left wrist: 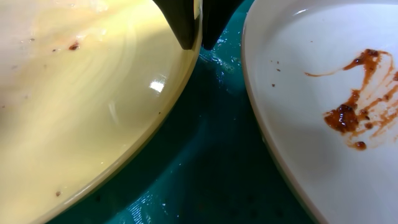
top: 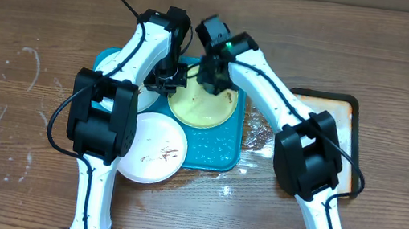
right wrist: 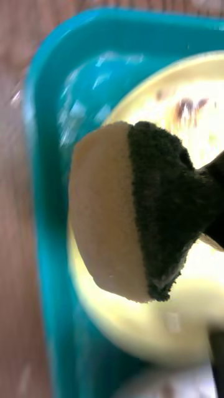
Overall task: Clean dirty plates on tray and stack at the side
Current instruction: 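Scrub the yellow plate with the sponge while the left gripper holds it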
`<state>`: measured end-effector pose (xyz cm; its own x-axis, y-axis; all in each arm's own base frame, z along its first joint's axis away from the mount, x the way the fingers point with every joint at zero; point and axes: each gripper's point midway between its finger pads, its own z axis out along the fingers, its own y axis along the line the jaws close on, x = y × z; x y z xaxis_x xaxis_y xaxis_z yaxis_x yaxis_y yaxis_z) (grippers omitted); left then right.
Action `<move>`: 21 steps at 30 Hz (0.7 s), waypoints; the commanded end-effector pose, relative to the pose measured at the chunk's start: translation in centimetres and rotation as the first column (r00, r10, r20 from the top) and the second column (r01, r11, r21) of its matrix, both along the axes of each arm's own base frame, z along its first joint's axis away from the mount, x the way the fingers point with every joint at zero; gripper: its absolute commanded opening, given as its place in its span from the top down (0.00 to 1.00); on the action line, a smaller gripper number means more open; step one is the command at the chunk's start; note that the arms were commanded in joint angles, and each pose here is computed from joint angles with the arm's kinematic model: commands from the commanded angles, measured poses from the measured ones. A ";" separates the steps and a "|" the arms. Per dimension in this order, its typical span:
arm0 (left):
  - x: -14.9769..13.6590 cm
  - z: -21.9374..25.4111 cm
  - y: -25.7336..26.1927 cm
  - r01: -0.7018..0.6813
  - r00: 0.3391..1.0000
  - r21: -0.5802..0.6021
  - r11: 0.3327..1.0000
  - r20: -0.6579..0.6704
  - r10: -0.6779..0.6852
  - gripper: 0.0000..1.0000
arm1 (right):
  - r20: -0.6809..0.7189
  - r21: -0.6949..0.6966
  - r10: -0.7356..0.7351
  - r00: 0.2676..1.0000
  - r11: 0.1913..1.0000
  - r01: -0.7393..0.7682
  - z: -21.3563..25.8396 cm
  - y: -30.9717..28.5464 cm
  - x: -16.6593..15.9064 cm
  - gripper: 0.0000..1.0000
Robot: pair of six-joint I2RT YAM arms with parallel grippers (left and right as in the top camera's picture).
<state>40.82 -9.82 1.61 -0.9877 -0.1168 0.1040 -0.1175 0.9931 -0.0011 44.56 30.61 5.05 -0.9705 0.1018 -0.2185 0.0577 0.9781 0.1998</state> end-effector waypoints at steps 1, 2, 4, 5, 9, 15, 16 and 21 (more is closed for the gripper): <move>0.3 -0.3 0.2 0.018 1.000 0.023 1.000 0.004 -0.018 0.96 | -0.064 0.132 -0.019 0.998 0.991 0.028 1.4 1.7 -0.6 0.96; 0.3 -0.3 0.2 0.018 1.000 0.023 1.000 0.004 -0.018 0.96 | -0.091 0.147 -0.036 0.995 0.988 0.049 1.1 1.8 -0.9 0.96; 0.3 -0.3 0.2 0.018 1.000 0.023 1.000 0.005 -0.018 0.96 | -0.133 0.167 -0.061 0.989 0.983 0.083 0.7 2.0 -1.5 0.96; 0.3 -0.3 0.2 0.018 1.000 0.023 1.000 0.005 -0.018 0.96 | -0.156 0.174 -0.069 0.985 0.980 0.096 0.4 2.1 -1.9 0.96; 0.3 -0.3 0.2 0.018 1.000 0.023 1.000 0.005 -0.018 0.96 | -0.202 0.191 -0.070 0.977 0.976 0.109 -0.3 2.3 -2.7 0.96; 0.3 -0.3 0.2 0.018 1.000 0.023 1.000 0.004 -0.018 0.96 | -0.228 0.255 -0.050 0.972 0.961 0.109 -1.8 3.6 -3.2 0.96; 0.3 -0.3 0.2 0.018 1.000 0.023 1.000 0.004 -0.018 0.96 | -0.232 0.268 -0.044 0.972 0.958 0.107 -2.3 3.8 -3.3 0.96; 0.3 -0.3 0.2 0.018 1.000 0.023 1.000 0.003 -0.018 0.96 | -0.257 0.318 -0.048 0.965 0.939 0.131 -4.7 4.4 -3.9 0.96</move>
